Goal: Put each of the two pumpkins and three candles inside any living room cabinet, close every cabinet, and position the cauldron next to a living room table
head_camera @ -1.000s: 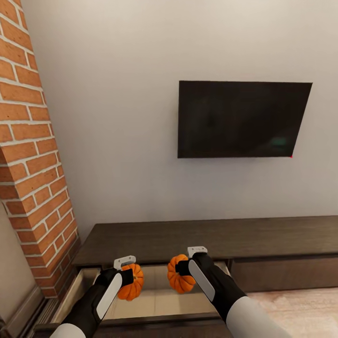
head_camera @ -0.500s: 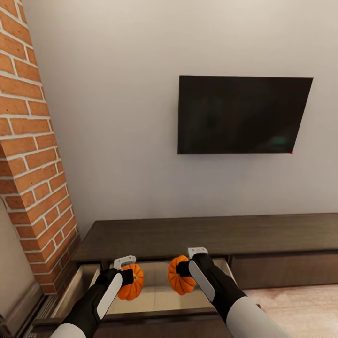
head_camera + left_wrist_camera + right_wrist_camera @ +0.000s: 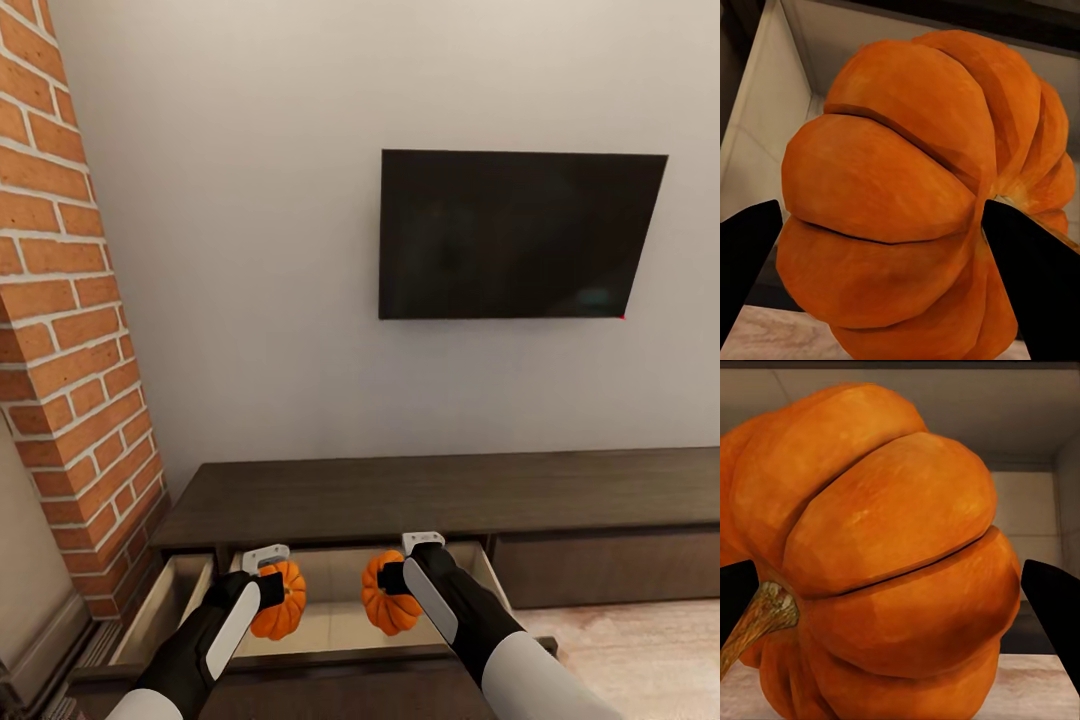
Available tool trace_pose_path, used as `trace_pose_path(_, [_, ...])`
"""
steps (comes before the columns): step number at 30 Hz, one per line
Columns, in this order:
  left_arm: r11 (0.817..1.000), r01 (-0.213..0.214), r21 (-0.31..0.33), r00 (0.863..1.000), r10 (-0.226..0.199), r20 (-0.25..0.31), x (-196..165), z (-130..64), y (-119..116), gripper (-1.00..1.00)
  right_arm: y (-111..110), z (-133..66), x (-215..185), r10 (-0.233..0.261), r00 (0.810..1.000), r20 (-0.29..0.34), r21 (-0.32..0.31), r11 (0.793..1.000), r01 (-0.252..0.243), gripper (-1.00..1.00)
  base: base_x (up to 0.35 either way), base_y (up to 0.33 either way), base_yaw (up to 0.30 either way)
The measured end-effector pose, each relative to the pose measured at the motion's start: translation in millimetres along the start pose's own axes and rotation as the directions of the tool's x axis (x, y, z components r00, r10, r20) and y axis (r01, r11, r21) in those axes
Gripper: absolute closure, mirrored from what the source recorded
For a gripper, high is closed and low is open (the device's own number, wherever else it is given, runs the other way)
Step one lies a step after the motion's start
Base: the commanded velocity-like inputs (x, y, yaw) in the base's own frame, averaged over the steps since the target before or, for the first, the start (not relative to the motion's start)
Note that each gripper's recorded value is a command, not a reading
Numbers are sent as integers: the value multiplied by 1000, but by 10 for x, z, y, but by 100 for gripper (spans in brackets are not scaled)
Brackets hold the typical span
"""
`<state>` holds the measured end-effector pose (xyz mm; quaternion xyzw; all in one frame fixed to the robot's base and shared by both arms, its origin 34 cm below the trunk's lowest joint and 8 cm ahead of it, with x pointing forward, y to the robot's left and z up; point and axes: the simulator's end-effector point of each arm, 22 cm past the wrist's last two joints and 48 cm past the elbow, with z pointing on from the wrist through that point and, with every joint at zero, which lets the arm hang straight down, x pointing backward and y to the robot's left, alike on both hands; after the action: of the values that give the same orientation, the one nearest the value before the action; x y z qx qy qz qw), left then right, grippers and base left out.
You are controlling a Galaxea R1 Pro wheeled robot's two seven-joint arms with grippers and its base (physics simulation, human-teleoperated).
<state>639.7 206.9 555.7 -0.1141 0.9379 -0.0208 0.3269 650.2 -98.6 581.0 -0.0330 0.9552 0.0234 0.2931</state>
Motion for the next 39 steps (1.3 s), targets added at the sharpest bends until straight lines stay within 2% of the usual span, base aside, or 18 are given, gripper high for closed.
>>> trace_pose_path(6, [1000,1,6,1000,-2,9,59,68,-2,100,-1,91,92,0,1000,0,0,1000,0,100,0,0,0])
trace_pose_path(16, [1000,2,8,1000,-2,12,43,62,0,100,-1,90,86,1,1000,2,0,1000,-1,100,6,0,0])
trace_pose_path(39, [1000,1,6,1000,-1,11,48,63,5,100,-1,88,86,0,1000,2,0,1000,0,100,127,0,0])
